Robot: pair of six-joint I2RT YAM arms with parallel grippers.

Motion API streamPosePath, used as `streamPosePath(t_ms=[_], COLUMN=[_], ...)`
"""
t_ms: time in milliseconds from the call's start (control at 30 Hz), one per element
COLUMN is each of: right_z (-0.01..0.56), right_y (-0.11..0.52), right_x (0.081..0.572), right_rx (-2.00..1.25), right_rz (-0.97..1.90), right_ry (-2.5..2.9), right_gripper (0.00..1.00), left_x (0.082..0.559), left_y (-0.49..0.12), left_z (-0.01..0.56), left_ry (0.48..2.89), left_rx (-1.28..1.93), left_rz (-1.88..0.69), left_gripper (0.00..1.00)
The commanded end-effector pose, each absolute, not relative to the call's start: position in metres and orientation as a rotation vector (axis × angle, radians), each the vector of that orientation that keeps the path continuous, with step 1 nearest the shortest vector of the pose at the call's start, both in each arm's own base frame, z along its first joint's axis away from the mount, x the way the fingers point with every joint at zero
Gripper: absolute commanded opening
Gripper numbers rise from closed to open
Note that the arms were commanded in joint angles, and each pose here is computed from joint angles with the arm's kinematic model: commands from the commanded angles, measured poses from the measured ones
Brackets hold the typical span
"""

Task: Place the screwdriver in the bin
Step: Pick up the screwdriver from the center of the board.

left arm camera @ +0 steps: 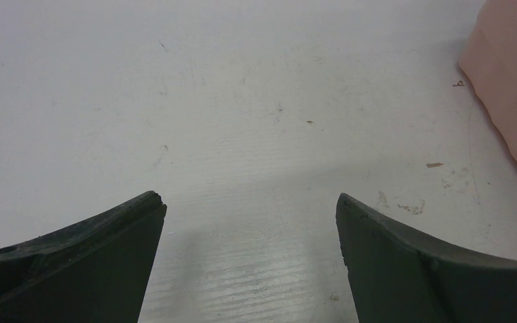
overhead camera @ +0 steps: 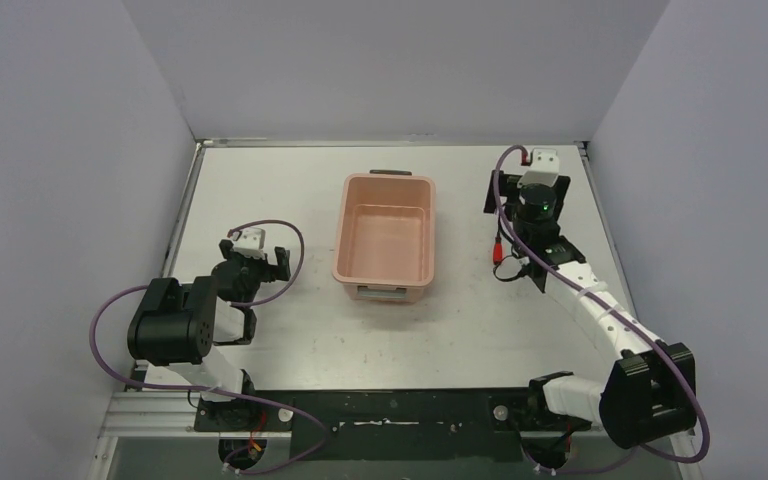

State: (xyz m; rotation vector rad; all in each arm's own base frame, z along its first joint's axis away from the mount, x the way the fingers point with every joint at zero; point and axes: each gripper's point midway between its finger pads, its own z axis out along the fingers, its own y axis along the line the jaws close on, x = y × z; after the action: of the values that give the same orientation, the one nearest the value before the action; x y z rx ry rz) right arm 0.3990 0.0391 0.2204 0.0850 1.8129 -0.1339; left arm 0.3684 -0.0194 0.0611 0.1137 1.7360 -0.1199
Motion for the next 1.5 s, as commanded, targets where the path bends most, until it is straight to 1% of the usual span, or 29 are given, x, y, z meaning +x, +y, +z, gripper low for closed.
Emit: streamPosePath(t_ms=[0,167,300,600,1033,1200,1467], right_z=[0.271,0.295,0.306,0.290,0.284,0.265,0.198], right_y=[0.041,0.037,0.037,0.038,0.039,0.037,0.039], right_x=[0.395,0.387,0.384,0.387,0.385,0.386,0.391], right_rx=[0.163,0.256,0.269,0.245,0.200,0.197,0.179], right_rz=[-0.060,-0.019,0.019,-0.001,0.010,-0.004,0.001], right_ry=[1.770,1.813,1.847,2.033,2.077,2.125,2.269], right_gripper=[1.00,1.00,1.00,1.00,1.00,1.00,1.00], left_x=[0.376,0.376,0.376,0.376,0.376,0.376,0.376], left_y=[-0.021,-0.021,-0.020,-0.020,-0.020,-0.021,-0.021], left_z=[0.078,0.078,0.078,0.078,0.079,0.078,0.078], left_ry=[1.672,1.672,1.673,1.673,1.672,1.673,1.673], left_rx=[0.125,0.126,0.125,0.125,0.125,0.126,0.126], left_rz=[-0.118,-0.117,-0.117,-0.116,-0.116,-0.117,-0.117], left_gripper=[0.97,0.97,0.97,0.97,0.97,0.97,0.97])
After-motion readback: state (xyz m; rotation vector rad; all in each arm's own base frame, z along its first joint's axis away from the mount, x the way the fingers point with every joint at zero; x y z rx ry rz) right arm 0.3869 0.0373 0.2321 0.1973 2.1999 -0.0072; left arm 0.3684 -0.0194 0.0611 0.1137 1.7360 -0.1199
